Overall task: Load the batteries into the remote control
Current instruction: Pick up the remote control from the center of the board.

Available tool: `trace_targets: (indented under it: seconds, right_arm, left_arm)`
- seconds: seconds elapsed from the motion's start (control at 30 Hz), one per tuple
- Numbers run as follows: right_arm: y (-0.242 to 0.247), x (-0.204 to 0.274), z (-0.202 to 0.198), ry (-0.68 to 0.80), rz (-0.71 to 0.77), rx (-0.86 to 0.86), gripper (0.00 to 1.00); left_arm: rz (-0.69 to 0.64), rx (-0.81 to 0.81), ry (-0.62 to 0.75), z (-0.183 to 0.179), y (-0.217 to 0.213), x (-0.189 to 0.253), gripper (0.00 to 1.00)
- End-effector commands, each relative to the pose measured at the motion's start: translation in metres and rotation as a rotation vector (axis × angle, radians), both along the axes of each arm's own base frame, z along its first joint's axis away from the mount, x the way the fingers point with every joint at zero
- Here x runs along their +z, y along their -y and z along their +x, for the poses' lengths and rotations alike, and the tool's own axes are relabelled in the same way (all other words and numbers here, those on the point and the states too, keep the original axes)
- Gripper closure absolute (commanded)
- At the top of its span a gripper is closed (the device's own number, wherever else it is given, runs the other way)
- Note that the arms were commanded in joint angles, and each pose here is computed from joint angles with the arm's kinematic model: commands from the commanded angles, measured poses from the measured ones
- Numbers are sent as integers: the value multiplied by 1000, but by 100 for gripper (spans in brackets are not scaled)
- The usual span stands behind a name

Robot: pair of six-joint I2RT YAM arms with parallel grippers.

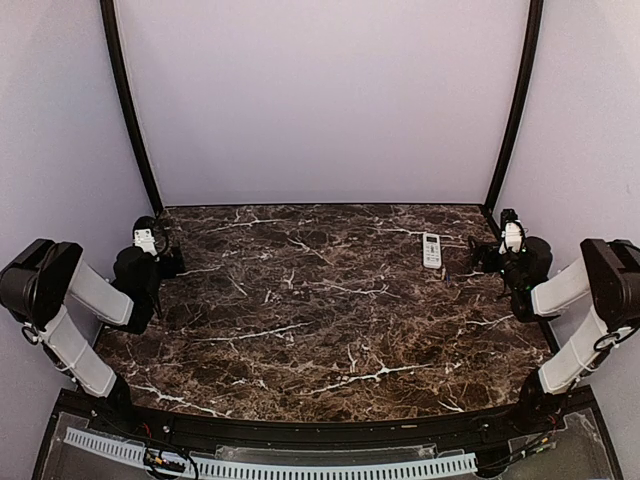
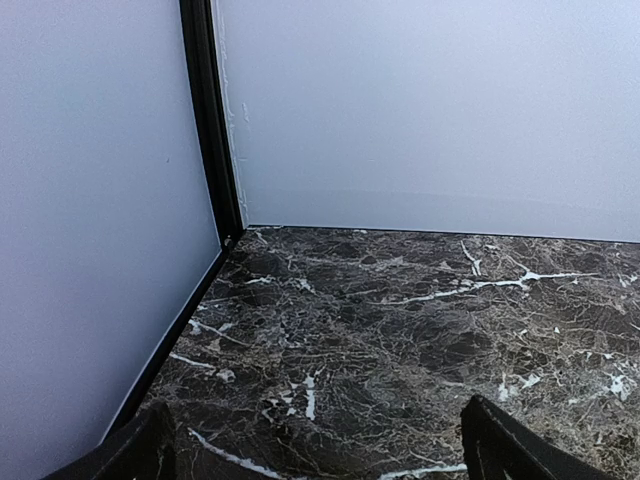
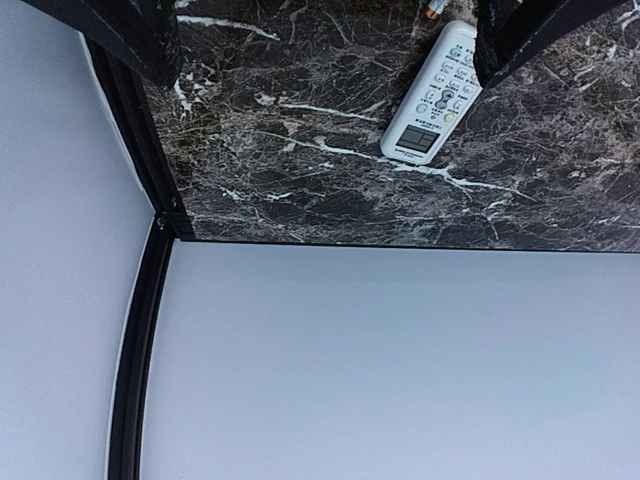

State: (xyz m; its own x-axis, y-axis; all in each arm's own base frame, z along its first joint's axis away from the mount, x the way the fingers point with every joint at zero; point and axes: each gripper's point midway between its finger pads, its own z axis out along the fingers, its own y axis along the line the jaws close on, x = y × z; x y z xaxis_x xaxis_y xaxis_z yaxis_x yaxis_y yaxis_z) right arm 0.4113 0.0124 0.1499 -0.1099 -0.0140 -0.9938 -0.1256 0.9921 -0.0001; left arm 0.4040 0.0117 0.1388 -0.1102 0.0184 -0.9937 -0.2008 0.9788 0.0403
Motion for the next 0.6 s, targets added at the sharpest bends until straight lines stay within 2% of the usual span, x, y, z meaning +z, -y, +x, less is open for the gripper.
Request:
trace_targets:
  seconds: [0.0,0.23,0.37,0.43,0.47,0.5,0.57]
  right_arm:
    - [-1,12,3,40,-6,8,1]
    - [-1,25,3,56,-6,12,1]
    - [11,58,8,-41,46,-66,1]
    - [-8,66,6,-111,104,39,3]
    - [-22,73,4,-141,150,107,6]
    - [-34,77,2,-166,181,171,8]
    - [-55,85,-2,-200,218,253,11]
  left_arm:
    - [2,2,18,0,-2,6,1]
    - [-4,-12,12,2,-1,6,1]
    - [-44,-9,-11,5,-9,4,1]
    - [-45,-7,-37,6,-9,6,1]
    - [-35,-2,-11,14,-8,25,1]
    - [-16,54,-106,28,-10,30,1]
    - [-36,111,-121,40,-13,76,1]
